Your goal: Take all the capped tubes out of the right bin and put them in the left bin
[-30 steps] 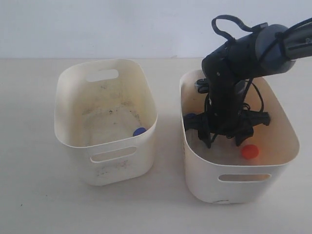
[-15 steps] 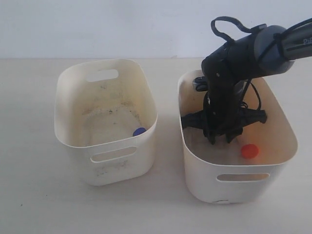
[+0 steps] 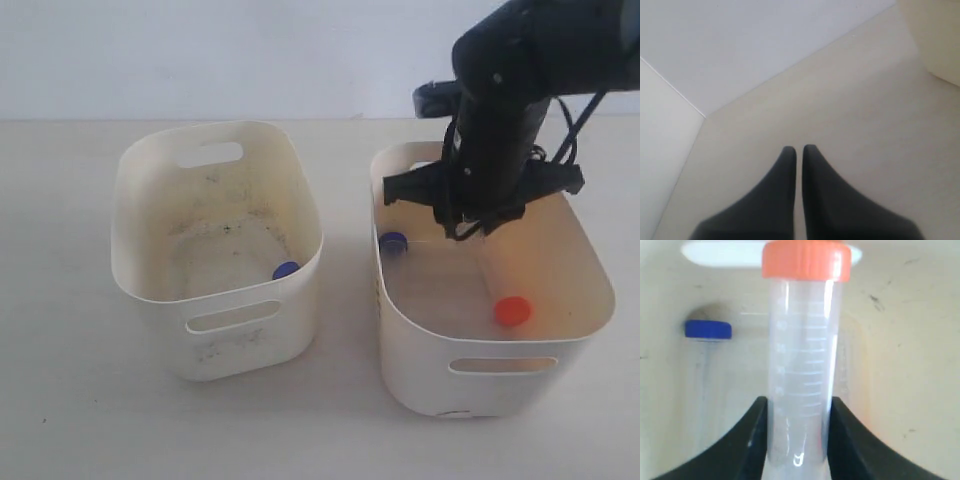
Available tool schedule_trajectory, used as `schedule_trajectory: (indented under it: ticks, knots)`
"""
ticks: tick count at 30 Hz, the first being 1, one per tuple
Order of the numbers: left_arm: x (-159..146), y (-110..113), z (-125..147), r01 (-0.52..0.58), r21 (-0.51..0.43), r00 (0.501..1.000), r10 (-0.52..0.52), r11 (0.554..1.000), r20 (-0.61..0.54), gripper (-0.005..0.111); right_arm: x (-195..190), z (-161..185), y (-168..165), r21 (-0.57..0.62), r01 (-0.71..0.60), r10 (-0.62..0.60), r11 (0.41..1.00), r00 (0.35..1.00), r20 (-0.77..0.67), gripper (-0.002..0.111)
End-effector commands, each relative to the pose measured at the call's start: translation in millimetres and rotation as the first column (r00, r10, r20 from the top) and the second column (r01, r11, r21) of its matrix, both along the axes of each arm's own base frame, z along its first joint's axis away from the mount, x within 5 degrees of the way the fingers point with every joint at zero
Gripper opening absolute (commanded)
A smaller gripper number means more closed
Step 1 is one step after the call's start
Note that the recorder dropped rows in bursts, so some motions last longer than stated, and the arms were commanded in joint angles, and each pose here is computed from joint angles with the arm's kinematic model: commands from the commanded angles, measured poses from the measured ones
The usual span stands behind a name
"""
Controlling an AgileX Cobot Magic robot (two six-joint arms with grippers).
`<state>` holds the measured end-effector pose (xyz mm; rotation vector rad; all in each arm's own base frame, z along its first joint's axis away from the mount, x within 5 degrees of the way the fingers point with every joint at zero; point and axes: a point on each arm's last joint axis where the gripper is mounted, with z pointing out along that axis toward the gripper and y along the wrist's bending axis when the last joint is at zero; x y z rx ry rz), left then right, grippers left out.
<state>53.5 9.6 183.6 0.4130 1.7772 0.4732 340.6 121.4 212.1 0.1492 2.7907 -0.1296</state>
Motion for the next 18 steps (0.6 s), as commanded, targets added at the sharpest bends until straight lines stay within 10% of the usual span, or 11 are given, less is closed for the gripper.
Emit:
schedule_trajectory:
  ticks: [1,9,18]
  knots:
    - [0,0,1,0.003,-0.004,1.0,-0.003,1.0,0.005,0.004,-12,43,-7,0.022,-0.026,0.023,0.999,0.994,0.111,0.0]
    - [0,0,1,0.003,-0.004,1.0,-0.003,1.0,0.005,0.004,-42,121,46,0.354,-0.302,0.098,0.885,0.864,0.494,0.0]
    - [0,0,1,0.003,-0.004,1.0,-0.003,1.0,0.005,0.004,-41,63,127,0.363,-0.474,0.267,0.802,0.828,0.492,0.002]
